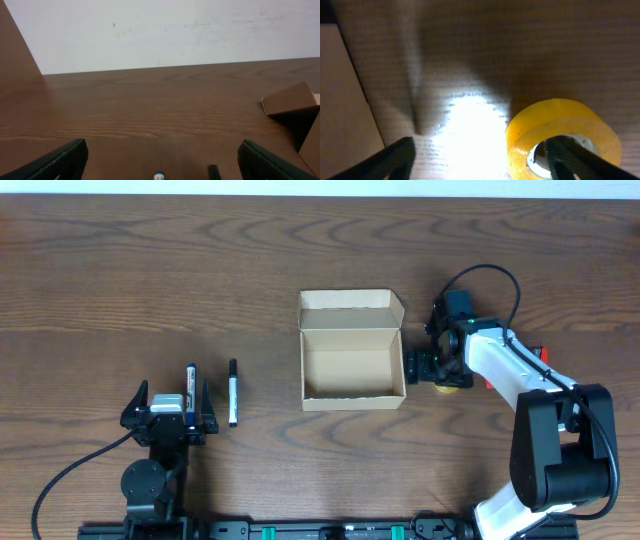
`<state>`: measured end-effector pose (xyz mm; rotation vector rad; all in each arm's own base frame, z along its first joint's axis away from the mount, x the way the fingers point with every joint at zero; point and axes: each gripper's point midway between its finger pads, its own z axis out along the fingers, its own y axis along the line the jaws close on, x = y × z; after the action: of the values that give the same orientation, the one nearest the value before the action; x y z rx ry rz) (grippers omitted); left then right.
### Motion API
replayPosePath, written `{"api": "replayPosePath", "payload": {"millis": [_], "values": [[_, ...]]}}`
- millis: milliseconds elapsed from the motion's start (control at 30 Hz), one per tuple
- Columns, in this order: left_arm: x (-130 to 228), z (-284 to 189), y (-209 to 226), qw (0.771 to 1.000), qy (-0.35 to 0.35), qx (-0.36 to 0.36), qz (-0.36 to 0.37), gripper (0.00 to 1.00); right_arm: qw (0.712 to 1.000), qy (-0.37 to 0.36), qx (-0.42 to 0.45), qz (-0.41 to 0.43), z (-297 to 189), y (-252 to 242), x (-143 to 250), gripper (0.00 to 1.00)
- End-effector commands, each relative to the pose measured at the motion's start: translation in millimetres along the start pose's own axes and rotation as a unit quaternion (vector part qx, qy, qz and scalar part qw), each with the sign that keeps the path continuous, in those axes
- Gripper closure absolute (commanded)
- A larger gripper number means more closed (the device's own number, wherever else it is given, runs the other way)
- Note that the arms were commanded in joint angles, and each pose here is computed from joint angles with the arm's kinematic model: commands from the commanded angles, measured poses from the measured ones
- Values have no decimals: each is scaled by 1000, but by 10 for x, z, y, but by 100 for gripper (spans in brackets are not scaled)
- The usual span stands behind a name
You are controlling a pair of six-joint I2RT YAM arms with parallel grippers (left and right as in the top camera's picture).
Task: Pack container
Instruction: 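Lower the right gripper and grasp the yellow tape roll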
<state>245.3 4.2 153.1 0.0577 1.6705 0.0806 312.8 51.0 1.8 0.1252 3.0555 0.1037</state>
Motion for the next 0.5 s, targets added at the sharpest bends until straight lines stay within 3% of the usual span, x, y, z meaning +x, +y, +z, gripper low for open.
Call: {"api": "replayPosePath", "payload": {"millis": [0, 133, 233, 400, 467], "values": [[164, 2, -50, 1000, 27, 14, -3, 4, 1000, -1, -2, 10, 34, -23, -16, 32], [164, 2, -50, 1000, 27, 14, -3, 5, 1000, -10, -4, 11, 34, -12, -63, 62], [164, 2, -50, 1000, 27, 14, -3, 5, 1000, -11, -4, 11, 35, -13, -65, 66], [164, 2, -50, 1000, 27, 14, -3, 5, 1000, -16, -5, 11, 34, -7, -90, 97], [164, 2, -50, 1000, 27, 14, -3, 5, 1000, -17, -5, 11, 34, -5, -99, 99]]}}
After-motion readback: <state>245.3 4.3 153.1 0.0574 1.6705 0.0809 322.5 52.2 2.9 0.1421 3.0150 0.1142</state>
